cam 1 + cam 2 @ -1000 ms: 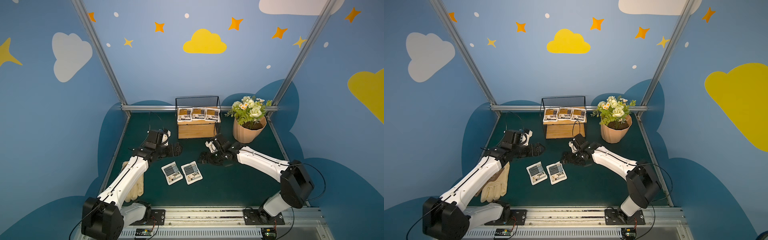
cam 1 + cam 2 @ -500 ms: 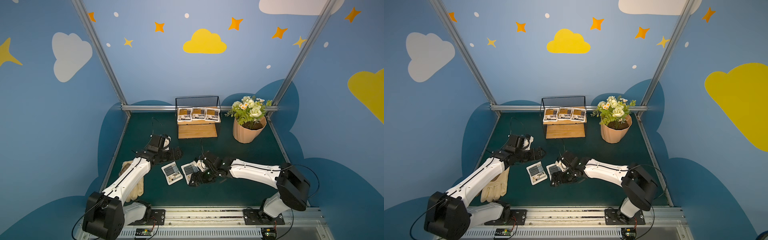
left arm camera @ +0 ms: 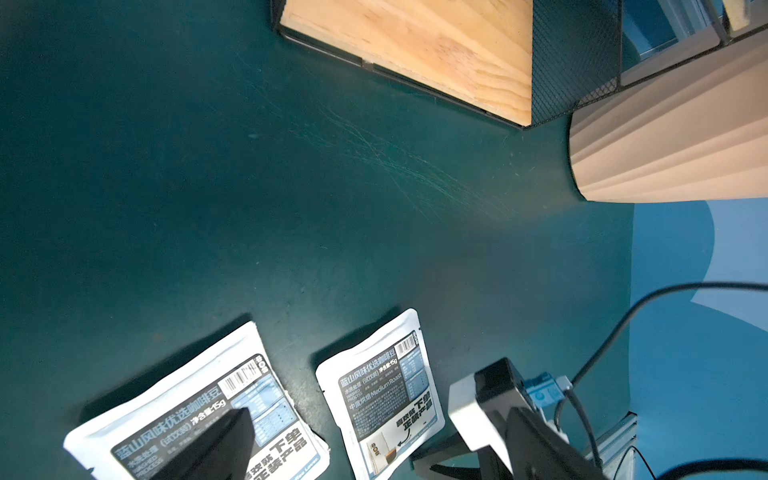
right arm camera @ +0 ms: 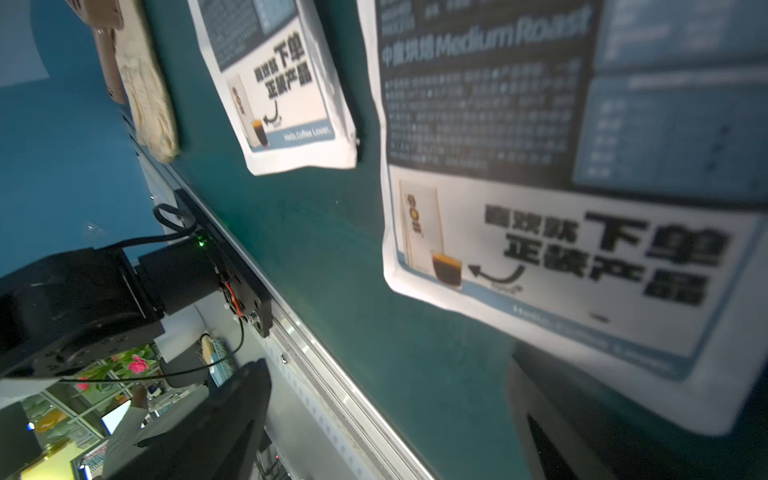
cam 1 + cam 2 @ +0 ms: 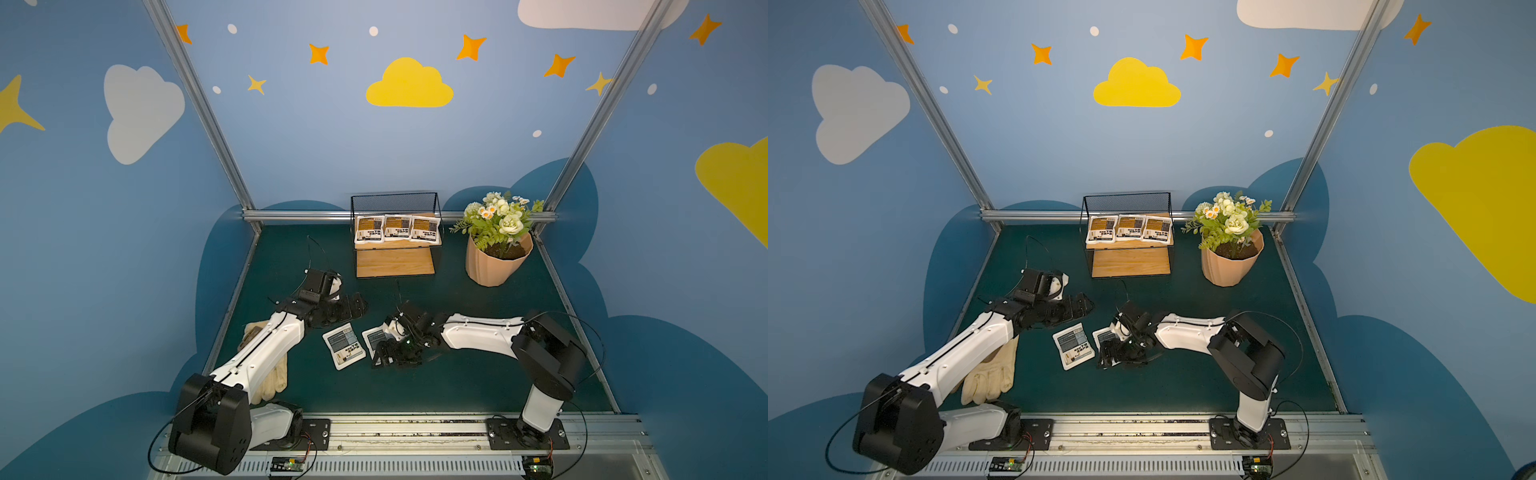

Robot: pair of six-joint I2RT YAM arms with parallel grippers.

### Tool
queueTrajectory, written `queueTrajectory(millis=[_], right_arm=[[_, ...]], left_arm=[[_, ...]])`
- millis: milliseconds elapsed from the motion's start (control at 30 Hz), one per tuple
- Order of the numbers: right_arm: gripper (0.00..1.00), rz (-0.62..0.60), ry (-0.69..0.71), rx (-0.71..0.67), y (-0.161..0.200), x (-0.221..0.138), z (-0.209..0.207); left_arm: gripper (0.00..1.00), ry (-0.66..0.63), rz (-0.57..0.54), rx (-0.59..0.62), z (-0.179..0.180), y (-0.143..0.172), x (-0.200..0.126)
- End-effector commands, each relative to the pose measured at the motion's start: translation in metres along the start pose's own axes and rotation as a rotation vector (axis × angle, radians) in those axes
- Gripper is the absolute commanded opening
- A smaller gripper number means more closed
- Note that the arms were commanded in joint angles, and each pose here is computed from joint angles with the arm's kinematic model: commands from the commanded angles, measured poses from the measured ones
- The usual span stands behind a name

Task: Place the bagged coffee beans on the shelf by color
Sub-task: Adjust the bagged coffee beans at the center of the board.

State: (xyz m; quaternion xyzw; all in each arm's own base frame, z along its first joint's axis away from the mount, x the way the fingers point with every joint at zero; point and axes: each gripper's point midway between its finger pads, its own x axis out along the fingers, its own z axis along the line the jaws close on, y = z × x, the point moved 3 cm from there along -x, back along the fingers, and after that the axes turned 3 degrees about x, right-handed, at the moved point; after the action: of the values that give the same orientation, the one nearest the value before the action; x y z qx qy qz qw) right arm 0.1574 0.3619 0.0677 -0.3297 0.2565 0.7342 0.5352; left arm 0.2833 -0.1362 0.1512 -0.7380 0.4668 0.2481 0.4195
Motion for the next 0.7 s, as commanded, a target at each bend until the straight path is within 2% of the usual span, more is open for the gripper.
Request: queueTrajectory(millis=[0, 200, 300, 433, 667], right_arm=[[0.95, -0.081, 0.044, 0.080, -0.032, 0.006, -0.024], [0.95, -0.189, -0.008, 0.156, -0.085, -0.008, -0.032], [0.95, -0.221, -0.032, 0.166, -0.097, -0.021, -0.030], [0.94, -0.226, -0.037, 0.175, -0.086, -0.030, -0.032], [0.94, -0.245, -0.079, 0.289, -0.061, -0.030, -0.051]], left_arm=[[1.00, 0.022, 0.005, 0.011, -0.006, 0.002, 0.000], [1.00, -0.002, 0.051, 0.029, -0.006, 0.015, 0.013], [1.00, -0.001, 0.085, 0.036, -0.008, 0.022, 0.023], [1.00, 0.011, 0.109, 0.039, -0.012, 0.026, 0.037], [1.00, 0.014, 0.119, 0.018, -0.009, 0.025, 0.060]])
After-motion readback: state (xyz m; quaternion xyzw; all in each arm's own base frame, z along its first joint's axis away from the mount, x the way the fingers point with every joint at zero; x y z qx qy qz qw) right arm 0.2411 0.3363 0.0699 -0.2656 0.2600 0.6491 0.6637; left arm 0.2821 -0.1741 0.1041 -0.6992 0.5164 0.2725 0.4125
